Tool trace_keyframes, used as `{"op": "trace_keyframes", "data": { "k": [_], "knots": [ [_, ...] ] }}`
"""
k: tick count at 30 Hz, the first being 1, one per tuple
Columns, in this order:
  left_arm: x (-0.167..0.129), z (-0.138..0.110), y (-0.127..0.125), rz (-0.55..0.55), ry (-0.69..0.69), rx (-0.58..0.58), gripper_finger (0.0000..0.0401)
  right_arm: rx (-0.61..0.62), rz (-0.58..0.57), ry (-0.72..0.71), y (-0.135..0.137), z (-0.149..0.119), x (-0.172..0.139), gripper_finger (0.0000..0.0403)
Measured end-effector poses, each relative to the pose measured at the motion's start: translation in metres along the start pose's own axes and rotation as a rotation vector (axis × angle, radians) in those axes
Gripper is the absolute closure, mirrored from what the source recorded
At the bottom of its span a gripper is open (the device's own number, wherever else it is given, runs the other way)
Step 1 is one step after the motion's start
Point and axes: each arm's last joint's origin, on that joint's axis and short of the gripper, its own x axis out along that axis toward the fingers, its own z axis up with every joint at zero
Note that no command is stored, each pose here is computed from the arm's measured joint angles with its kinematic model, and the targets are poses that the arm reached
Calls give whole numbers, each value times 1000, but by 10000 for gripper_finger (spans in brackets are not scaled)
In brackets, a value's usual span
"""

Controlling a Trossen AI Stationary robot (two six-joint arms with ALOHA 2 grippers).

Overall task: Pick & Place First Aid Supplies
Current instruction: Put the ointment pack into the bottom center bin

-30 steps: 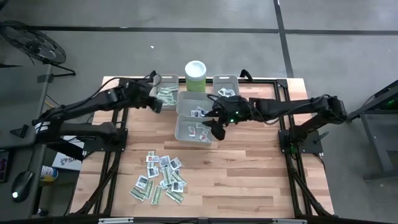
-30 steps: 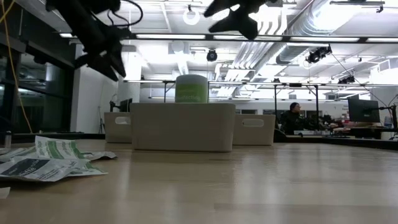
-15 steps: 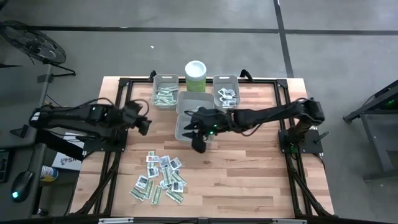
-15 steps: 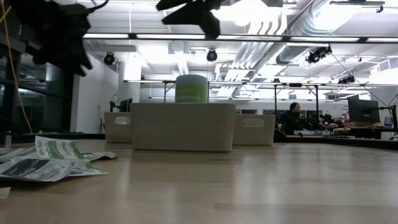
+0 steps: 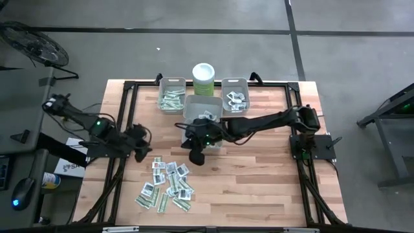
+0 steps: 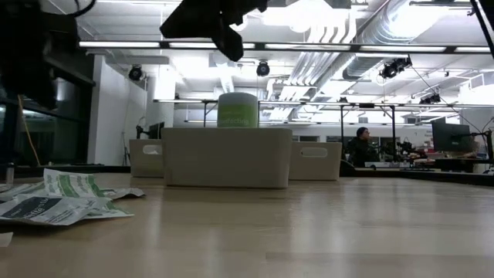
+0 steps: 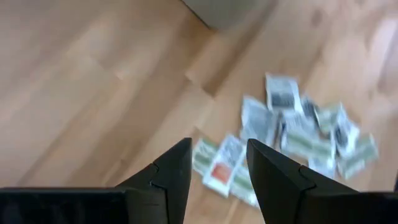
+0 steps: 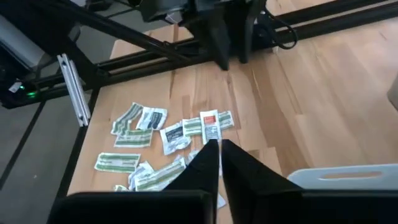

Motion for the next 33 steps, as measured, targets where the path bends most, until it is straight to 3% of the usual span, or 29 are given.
{"op": "trace_keyframes", "data": {
  "k": [6, 12, 19, 24, 33],
  "knots": [
    [3, -22, -4, -85, 128, 92, 248, -7, 31, -5, 1, -9, 17, 401],
    [13, -44, -3, -119, 192, -7, 248, -27, 71, -6, 9, -32, 51, 402],
    [21, -64, -3, -180, 136, -99, 248, -32, 138, -65, 8, -48, 82, 402],
    [23, -74, -3, -177, 141, -128, 248, -75, 181, -52, 11, -41, 108, 402],
    [26, -86, -4, -121, 158, -131, 248, -85, 123, 87, 4, -39, 147, 403]
  ]
}}
